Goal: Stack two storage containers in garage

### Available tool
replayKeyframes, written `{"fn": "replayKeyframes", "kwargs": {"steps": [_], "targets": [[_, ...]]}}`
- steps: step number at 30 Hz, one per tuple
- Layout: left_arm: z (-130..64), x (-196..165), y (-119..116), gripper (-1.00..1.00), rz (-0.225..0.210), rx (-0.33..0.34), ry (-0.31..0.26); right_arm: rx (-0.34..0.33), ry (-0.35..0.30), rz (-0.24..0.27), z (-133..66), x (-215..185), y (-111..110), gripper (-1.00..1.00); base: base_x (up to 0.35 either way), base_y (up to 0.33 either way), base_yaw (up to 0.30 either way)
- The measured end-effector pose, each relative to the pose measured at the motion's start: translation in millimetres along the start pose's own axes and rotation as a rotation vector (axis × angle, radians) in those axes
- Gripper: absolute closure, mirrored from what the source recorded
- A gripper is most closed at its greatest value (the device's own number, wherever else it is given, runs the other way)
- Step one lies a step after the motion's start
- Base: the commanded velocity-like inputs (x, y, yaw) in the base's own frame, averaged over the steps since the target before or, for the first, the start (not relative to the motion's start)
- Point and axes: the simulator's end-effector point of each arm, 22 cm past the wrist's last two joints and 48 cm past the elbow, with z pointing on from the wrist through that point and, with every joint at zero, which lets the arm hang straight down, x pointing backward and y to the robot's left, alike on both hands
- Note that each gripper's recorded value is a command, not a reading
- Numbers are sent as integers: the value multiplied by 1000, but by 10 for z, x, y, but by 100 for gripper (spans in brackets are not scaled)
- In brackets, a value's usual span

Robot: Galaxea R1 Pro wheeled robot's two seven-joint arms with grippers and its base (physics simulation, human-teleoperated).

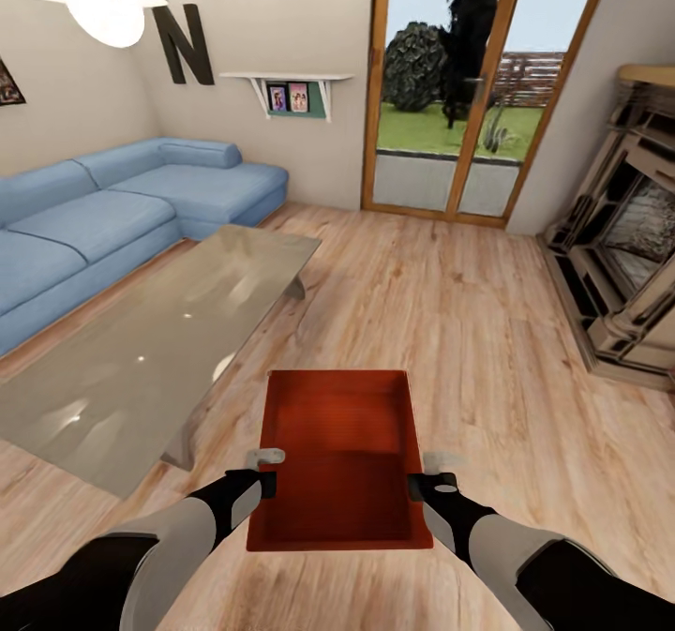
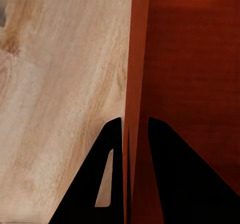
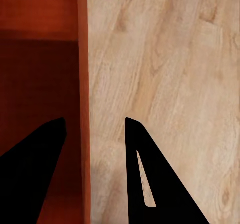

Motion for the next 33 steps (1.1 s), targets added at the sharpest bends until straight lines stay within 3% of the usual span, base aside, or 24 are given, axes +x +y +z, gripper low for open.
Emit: {"fn": "replayKeyframes", "kwargs": {"steps": [24, 33], "targets": [[0, 4, 0, 100, 0, -1, 1, 2, 0, 1, 2, 2, -13, 100, -2, 0, 123], [2, 3, -22, 100, 7, 3, 1, 3, 1, -1, 8, 2, -22, 100, -271, -79, 3]]}}
